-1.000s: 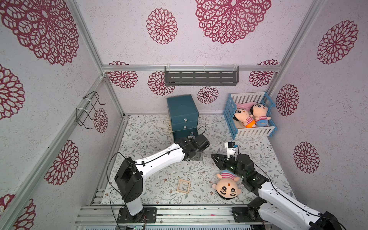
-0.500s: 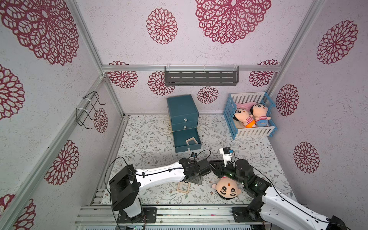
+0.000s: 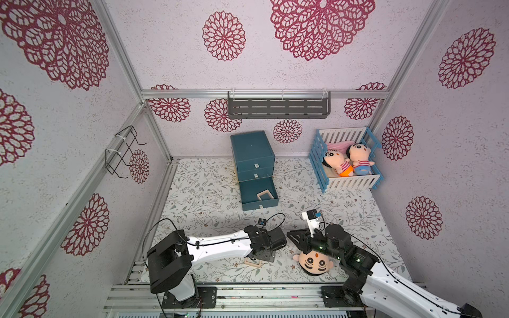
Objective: Place the brooch boxes into the drawer by color
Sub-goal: Pick up the brooch box from the center of the board.
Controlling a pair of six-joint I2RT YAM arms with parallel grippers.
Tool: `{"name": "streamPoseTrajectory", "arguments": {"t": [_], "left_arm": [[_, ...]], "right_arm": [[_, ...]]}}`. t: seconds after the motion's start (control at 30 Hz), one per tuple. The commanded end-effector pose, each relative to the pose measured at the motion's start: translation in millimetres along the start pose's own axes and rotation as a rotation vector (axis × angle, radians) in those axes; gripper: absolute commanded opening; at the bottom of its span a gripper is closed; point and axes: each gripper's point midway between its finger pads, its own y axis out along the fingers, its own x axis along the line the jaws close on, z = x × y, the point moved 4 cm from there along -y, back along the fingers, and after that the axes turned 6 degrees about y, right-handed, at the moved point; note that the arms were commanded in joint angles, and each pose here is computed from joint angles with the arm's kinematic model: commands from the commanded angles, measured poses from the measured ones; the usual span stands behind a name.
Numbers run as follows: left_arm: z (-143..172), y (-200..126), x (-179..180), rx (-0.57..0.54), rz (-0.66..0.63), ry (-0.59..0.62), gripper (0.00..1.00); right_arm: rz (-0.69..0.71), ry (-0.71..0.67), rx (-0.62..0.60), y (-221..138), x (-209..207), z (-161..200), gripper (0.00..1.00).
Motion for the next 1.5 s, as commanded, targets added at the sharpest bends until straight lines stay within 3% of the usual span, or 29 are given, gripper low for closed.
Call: {"name": "streamPoseTrajectory", "arguments": {"t": [0.0, 1.37, 1.47], "left_arm": [[4, -2, -7, -0.005, 0.054, -0.016, 0.97], [32, 37, -6, 0.020, 0.030, -0.044, 1.00], [31, 39, -8, 0.022, 0.017, -0.043, 0.95]], "right_arm": [[-0.009, 0.009, 0.059, 0, 4, 13, 0.27], [-0.014, 0.015, 0.096, 3, 9, 23, 0.25], [-0.011, 0.017, 0.098, 3, 9, 24, 0.25]]}}
